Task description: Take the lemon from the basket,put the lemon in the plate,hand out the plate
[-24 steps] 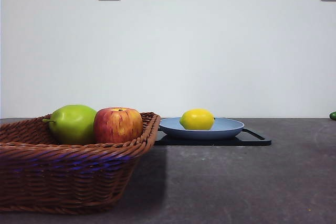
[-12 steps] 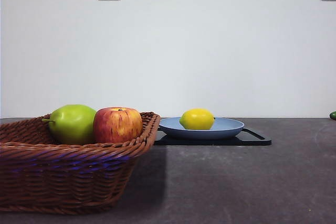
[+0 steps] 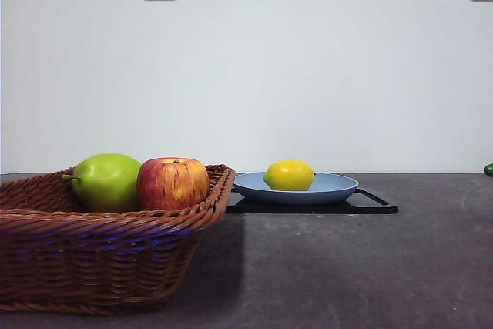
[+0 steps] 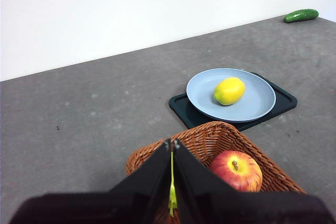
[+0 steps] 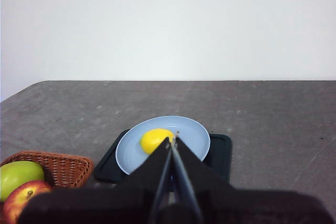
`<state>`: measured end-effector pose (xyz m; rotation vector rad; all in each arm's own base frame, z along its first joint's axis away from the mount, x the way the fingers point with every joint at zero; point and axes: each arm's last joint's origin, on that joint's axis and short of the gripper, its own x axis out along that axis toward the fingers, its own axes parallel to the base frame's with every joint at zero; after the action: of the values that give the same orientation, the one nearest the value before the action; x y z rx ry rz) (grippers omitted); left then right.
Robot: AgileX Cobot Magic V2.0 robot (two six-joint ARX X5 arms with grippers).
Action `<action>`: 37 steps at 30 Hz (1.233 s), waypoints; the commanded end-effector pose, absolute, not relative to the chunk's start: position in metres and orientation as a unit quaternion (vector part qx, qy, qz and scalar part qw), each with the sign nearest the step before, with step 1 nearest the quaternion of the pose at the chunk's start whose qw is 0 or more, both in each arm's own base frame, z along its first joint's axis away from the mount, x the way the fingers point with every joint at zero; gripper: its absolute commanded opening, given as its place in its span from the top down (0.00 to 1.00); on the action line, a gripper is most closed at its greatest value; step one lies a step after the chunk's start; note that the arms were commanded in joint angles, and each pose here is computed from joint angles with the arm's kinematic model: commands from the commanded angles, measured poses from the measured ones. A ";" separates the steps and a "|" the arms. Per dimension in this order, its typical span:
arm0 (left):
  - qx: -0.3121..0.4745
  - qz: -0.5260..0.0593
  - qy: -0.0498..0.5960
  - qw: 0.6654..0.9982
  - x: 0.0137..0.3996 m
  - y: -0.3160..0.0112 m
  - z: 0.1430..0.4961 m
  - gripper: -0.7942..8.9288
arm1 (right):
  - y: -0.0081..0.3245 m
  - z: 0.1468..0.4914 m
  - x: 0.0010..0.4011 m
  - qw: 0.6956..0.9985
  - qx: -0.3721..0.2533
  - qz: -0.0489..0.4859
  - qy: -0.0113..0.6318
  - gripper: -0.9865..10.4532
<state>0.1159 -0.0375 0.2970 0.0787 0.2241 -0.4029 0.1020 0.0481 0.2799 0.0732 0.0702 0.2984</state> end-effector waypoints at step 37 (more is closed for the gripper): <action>-0.007 0.049 0.119 0.992 0.094 0.006 0.156 0.91 | 0.048 0.283 0.102 0.987 0.043 0.150 0.029 0.91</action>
<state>0.0934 0.0057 0.1549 0.0127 0.2591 0.0917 0.1020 0.0481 0.2799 0.0732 0.0703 0.2988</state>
